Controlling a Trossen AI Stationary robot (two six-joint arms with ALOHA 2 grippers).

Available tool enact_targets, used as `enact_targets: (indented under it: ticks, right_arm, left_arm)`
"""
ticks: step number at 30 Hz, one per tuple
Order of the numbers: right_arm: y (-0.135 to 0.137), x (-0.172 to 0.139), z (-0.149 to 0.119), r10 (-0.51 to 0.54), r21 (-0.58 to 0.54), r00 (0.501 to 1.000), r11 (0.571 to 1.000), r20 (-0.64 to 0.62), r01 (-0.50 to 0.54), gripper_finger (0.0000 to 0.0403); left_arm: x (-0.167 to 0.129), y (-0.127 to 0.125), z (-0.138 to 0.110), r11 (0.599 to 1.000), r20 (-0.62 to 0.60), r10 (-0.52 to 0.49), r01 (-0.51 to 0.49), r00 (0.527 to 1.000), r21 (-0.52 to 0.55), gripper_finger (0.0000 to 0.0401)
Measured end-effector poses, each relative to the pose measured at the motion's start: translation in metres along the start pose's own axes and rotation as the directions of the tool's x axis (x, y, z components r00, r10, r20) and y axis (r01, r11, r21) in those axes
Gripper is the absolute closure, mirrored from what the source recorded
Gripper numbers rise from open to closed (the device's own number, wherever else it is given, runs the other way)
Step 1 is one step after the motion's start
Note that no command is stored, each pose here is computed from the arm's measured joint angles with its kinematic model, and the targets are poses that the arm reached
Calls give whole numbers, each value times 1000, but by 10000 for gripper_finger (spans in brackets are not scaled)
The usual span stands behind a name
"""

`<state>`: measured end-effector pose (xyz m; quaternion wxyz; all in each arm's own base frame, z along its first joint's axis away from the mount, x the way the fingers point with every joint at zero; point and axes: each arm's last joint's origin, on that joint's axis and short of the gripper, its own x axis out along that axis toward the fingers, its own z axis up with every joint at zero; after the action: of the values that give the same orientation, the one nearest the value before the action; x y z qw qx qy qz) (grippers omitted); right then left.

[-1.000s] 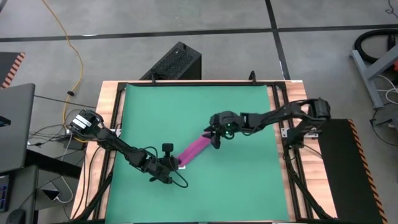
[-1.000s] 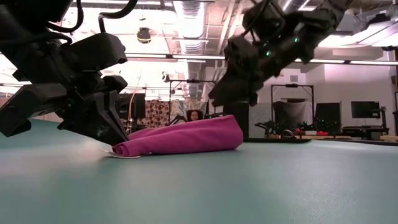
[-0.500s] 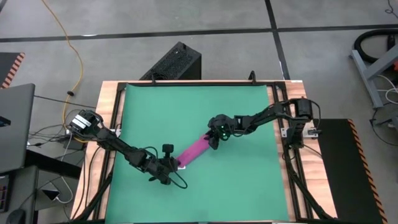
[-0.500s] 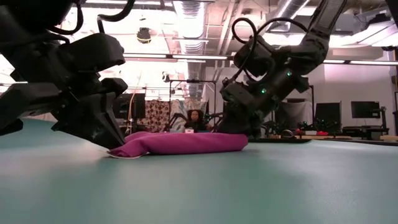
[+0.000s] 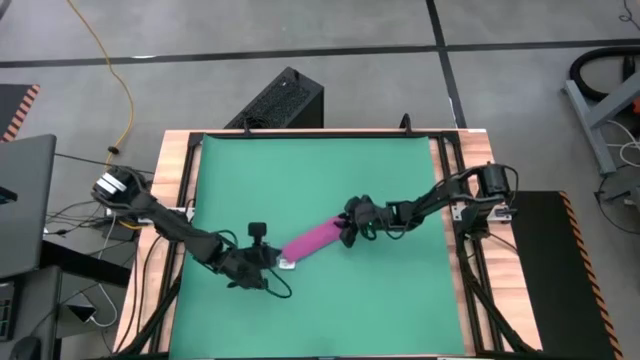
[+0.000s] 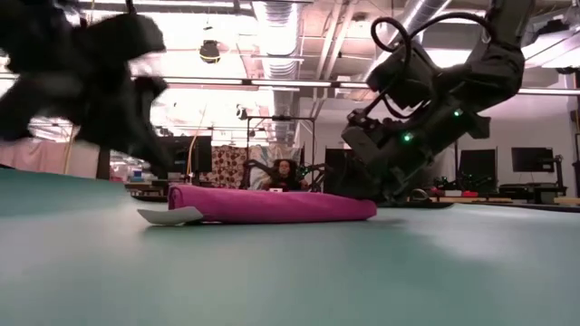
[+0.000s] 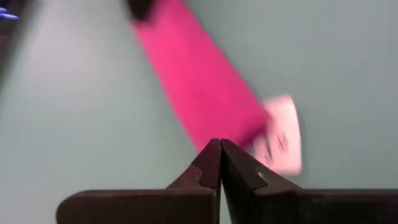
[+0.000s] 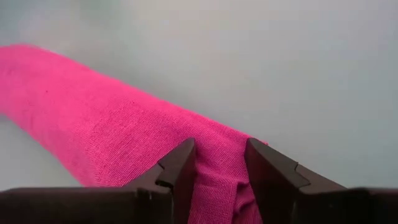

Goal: Roll towel
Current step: Roll the pink towel

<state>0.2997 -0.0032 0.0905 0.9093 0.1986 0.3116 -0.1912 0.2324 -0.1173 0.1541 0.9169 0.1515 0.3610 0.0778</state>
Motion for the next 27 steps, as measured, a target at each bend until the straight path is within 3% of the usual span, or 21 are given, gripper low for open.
enact_targets:
  ticks: [4, 7, 10, 17, 21, 27]
  right_arm:
    - [6, -2, -3, -16, -8, 1000, 1000, 22, 16, 237]
    - [10, -3, -5, -29, -14, 999, 999, 42, 30, 237]
    - [13, -4, -6, -32, -12, 998, 999, 57, 33, 237]
    - [16, -5, -7, -30, -9, 997, 999, 66, 30, 237]
    - [18, -6, -8, -25, -13, 998, 1000, 65, 26, 237]
    - [23, -7, -12, -10, -26, 998, 1000, 56, 12, 237]
  left_arm:
    - [-15, 5, 16, 966, 200, 195, -152, 960, -211, 401]
    - [-7, 4, 12, 931, 311, 230, -116, 922, -345, 401]
    - [12, -3, 1, 901, 347, 230, -65, 909, -428, 401]
    - [51, -34, 6, 889, 325, 216, -47, 921, -456, 401]
    - [70, -48, 3, 894, 242, 217, -93, 946, -439, 401]
    - [77, -58, -8, 889, 154, 217, -130, 964, -439, 401]
